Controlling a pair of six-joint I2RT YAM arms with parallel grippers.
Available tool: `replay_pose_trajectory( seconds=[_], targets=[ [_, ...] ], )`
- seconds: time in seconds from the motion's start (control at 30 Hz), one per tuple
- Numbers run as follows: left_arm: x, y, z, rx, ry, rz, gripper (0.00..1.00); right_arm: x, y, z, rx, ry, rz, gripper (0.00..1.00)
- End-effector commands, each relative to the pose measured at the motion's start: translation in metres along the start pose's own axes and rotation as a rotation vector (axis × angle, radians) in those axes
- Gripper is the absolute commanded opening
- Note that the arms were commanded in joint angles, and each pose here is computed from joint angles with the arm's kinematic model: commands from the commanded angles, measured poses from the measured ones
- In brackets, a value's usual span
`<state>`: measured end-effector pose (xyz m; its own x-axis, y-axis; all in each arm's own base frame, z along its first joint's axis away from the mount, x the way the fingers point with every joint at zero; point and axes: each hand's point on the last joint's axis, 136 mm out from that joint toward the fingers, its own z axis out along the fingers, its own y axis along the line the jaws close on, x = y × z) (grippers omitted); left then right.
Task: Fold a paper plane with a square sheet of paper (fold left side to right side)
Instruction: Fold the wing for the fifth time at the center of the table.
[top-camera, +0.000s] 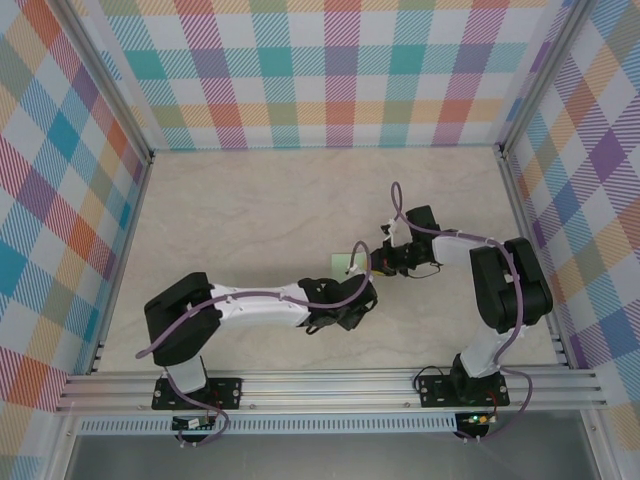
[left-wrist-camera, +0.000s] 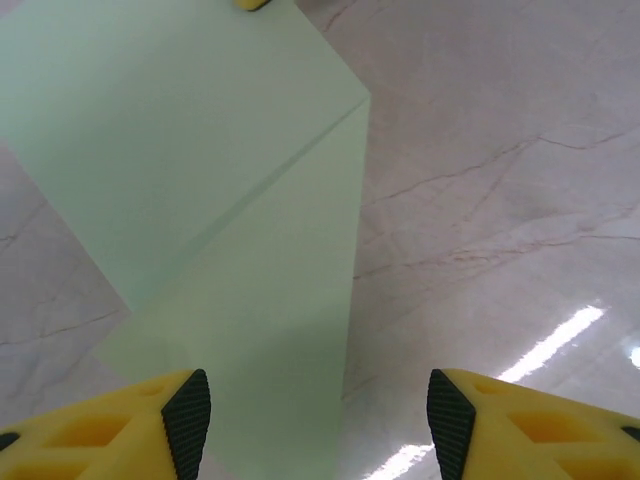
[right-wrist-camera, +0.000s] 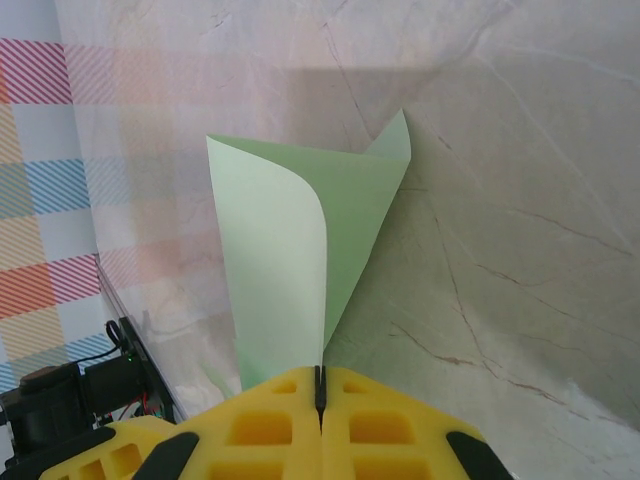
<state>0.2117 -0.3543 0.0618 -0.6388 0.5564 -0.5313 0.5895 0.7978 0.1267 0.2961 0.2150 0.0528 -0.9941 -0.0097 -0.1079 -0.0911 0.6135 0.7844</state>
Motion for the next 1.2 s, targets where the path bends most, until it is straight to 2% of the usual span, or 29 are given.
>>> replay_pose_trajectory(
  seconds=[0.0, 0.2, 0.53, 1.17],
  targets=[
    [0.001, 0.002, 0.001, -0.119, 0.011, 0.054, 0.61, -0.002, 0.004, 0.002, -0.011, 0.011, -0.004, 0.0],
    [0.005, -0.008, 0.016, -0.203, 0.044, 0.11, 0.6, -0.001, 0.003, 0.003, -0.015, 0.017, -0.006, 0.0],
    [0.007, 0.006, 0.019, -0.32, 0.052, 0.112, 0.59, 0.0, 0.003, 0.005, -0.022, 0.021, -0.008, 0.0],
    [0.015, 0.006, 0.027, -0.338, 0.081, 0.131, 0.31, 0.002, 0.0, 0.004, -0.011, 0.026, -0.006, 0.0]
  ],
)
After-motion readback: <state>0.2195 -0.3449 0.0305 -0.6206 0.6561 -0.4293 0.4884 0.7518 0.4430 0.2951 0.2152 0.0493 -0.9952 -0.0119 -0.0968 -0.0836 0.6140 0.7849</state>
